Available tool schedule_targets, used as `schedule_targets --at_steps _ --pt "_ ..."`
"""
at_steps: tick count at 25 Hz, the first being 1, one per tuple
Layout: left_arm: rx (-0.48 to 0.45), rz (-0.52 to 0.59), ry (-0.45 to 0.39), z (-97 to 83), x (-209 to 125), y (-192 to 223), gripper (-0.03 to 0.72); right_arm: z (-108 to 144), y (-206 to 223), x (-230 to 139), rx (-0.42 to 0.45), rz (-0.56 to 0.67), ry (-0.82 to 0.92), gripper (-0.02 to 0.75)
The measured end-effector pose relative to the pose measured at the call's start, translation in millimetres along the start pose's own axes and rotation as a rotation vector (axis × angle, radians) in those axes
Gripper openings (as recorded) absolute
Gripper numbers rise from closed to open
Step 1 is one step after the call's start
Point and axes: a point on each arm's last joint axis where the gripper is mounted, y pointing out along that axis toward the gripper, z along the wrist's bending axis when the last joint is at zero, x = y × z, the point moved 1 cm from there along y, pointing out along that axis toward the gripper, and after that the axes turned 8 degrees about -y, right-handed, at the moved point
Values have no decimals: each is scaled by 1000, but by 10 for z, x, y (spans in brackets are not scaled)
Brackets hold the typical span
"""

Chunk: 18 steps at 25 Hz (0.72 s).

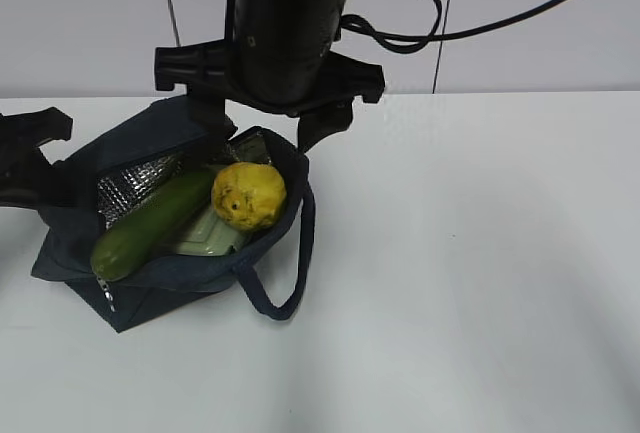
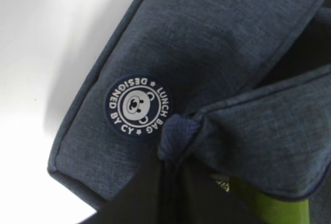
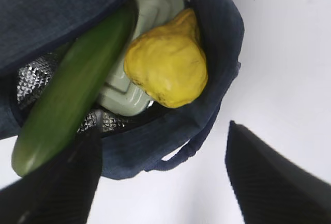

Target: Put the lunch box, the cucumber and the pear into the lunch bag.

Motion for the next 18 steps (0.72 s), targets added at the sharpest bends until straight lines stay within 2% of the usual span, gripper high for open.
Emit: schedule_targets --at_steps 9,18 --pt "0 1 0 0 -1 0 1 -36 102 -94 -53 105 -57 554" --pt "0 1 0 0 -1 0 1 -105 283 -255 -94 181 -77 356"
